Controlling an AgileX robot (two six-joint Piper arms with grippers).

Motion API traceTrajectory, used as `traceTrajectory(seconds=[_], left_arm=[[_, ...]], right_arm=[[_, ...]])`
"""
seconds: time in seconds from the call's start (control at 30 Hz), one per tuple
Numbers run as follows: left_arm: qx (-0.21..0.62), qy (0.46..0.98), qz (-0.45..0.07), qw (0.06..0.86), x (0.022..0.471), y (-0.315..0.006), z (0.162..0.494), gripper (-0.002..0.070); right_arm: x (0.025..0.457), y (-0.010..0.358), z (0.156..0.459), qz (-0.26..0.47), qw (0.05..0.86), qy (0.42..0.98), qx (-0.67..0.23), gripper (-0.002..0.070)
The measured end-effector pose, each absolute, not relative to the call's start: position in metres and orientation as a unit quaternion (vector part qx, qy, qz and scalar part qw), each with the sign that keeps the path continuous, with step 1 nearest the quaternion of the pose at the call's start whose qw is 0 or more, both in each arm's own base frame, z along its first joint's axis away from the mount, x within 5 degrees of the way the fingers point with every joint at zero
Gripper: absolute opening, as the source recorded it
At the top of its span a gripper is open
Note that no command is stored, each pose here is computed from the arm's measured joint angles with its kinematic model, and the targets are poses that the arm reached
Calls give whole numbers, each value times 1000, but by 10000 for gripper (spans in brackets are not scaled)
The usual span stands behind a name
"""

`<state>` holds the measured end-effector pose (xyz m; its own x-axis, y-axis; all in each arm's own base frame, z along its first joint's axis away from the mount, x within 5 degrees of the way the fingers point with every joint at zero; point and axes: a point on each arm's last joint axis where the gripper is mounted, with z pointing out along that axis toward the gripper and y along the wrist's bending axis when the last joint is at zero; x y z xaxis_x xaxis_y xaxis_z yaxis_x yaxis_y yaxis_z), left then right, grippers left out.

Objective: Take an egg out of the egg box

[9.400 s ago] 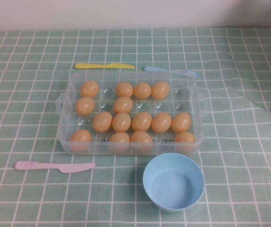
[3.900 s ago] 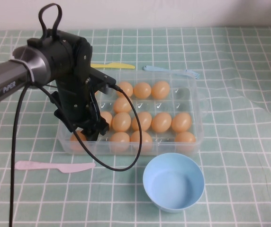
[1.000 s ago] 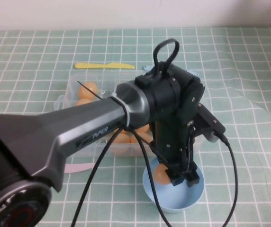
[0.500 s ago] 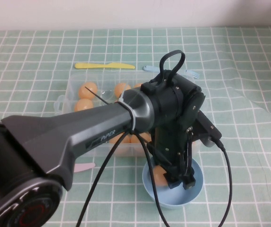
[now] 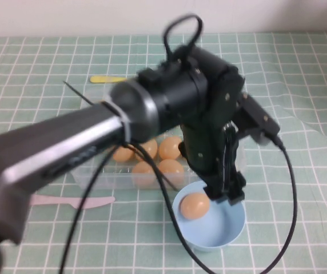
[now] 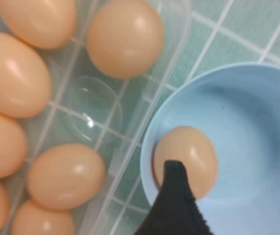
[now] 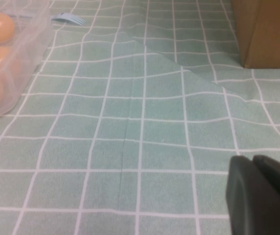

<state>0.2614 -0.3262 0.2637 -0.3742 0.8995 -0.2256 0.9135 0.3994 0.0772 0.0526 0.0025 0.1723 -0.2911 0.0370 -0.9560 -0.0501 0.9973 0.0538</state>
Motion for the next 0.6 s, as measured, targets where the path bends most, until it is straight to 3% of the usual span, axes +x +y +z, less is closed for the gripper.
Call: traceTrajectory(seconds=[0.1, 0.27, 0.33, 0.6], left_arm=[[544, 824, -43, 154, 253, -316, 297, 433], [527, 825, -56, 197, 245, -289, 343, 143], [514, 828, -61, 217, 244, -274, 361, 60], [472, 820, -77, 313, 227, -223, 388, 1]], right_arm=[[53, 3, 172, 37, 595, 803, -4, -17], [53, 3, 172, 37, 595, 803, -4, -17], [53, 3, 172, 37, 595, 803, -4, -17], [53, 3, 172, 37, 595, 803, -4, -17]])
